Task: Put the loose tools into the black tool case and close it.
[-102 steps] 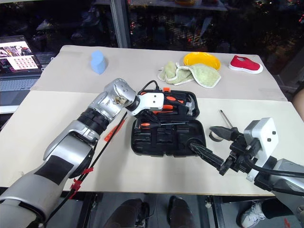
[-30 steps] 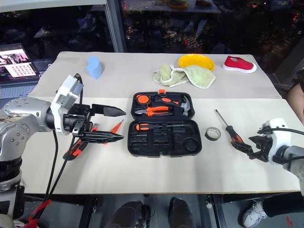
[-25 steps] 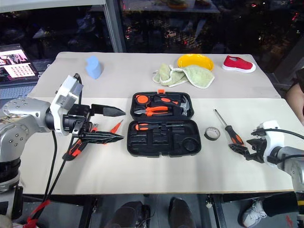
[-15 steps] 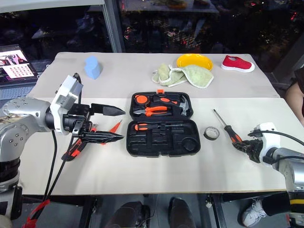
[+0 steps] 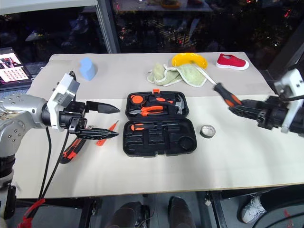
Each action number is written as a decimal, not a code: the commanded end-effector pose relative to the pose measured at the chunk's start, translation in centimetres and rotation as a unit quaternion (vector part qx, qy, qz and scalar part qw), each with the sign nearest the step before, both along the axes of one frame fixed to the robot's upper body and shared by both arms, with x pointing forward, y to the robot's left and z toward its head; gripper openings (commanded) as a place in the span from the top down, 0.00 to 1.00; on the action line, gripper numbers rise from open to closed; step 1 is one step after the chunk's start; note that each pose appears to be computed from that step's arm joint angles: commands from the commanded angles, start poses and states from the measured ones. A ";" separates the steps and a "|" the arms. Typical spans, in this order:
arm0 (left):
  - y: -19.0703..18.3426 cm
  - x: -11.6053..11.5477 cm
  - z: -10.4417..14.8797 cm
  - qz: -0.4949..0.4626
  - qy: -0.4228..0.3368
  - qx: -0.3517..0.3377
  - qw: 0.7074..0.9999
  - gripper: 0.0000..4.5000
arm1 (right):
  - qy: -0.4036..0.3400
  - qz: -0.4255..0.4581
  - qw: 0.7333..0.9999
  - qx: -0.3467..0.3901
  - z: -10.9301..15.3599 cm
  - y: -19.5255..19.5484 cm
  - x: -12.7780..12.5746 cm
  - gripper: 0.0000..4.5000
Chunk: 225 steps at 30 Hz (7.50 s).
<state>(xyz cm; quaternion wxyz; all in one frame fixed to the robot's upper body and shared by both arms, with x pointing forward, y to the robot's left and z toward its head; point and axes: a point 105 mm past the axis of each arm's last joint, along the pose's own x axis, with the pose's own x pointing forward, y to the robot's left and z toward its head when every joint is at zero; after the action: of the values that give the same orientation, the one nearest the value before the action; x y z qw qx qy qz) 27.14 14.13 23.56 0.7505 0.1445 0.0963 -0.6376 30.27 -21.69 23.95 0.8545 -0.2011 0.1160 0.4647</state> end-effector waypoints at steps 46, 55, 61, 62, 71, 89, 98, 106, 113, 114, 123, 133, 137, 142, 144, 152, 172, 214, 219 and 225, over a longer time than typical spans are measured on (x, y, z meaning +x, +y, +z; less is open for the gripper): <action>0.5 -0.9 0.9 -0.028 -0.031 0.046 0.998 0.00 | -0.024 0.162 0.967 -0.192 -7.6 4.4 5.9 0.37; 0.3 -0.8 0.5 -0.036 -0.029 0.045 0.998 0.00 | -0.008 0.142 0.983 -0.117 -4.7 5.0 4.9 0.06; 0.2 -0.8 0.4 -0.040 -0.031 0.047 0.998 0.00 | -0.001 0.135 0.986 -0.094 -5.6 6.8 5.3 0.46; 0.2 -0.9 0.4 -0.041 -0.032 0.049 0.997 0.00 | 0.000 0.132 0.987 -0.091 -5.9 7.4 5.7 0.54; 0.4 -0.9 0.2 -0.039 -0.035 0.053 0.997 0.00 | 0.011 0.140 0.985 -0.096 -7.5 9.5 6.2 0.99; 0.5 -0.9 0.0 -0.029 -0.038 0.056 0.997 0.00 | 0.044 0.150 0.980 -0.124 -11.0 10.6 6.1 0.99; 0.4 -0.5 -0.3 -0.029 -0.039 0.055 0.997 0.00 | 0.055 0.154 0.977 -0.137 -12.3 10.5 5.8 0.99; 2.2 0.5 -1.3 0.046 -0.033 0.059 0.997 0.00 | 0.001 0.145 0.989 0.034 -2.1 10.7 2.9 0.87; 8.6 -1.2 -3.0 0.222 -0.004 0.076 0.972 0.00 | 0.002 0.188 0.976 0.115 1.7 9.9 -3.3 0.36; 9.4 -1.7 -3.2 0.241 0.001 0.078 0.967 0.00 | 0.002 0.192 0.974 0.120 1.9 9.9 -3.8 0.28; 15.8 -5.9 -5.5 0.389 0.037 0.130 0.911 0.00 | 0.005 0.229 0.959 0.165 2.5 10.4 -5.7 0.02; 8.9 -0.7 -4.9 0.314 0.097 0.198 0.923 0.00 | -0.025 0.232 0.957 0.173 2.7 11.4 -7.2 0.02; 6.5 2.3 -5.0 0.322 0.150 0.220 0.909 0.00 | -0.027 0.231 0.956 0.180 1.9 12.1 -8.4 0.02; 4.0 5.5 -5.9 0.320 0.147 0.264 0.898 0.00 | -0.037 0.209 0.960 0.185 1.4 12.3 -9.3 0.02; 3.0 6.2 -6.2 0.313 0.154 0.273 0.896 0.00 | -0.040 0.201 0.960 0.189 1.4 12.2 -9.3 0.02; 2.5 7.7 -8.6 0.300 0.170 0.337 0.876 0.00 | -0.049 0.182 0.963 0.191 1.2 12.6 -9.2 0.02; 2.9 8.1 -10.5 0.305 0.212 0.347 0.861 0.91 | -0.057 0.169 0.966 0.187 1.3 12.6 -9.4 0.00; -10.0 7.3 -8.1 -0.086 0.016 0.353 0.932 0.91 | -0.039 -0.022 0.988 0.151 -2.5 8.0 -7.4 0.00; -9.6 7.9 -9.3 -0.073 0.011 0.378 0.923 0.91 | -0.049 -0.023 0.982 0.179 -1.7 8.0 -7.2 0.00; -9.7 7.8 -9.6 -0.074 0.026 0.369 0.926 0.91 | -0.046 -0.022 0.983 0.175 -1.9 8.1 -7.3 0.00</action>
<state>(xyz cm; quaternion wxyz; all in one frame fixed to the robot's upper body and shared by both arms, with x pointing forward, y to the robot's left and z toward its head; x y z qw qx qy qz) 35.13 4.50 14.39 0.5973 0.4007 0.3287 -0.6121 23.28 -13.70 20.88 0.8925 -0.0591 0.0274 0.4462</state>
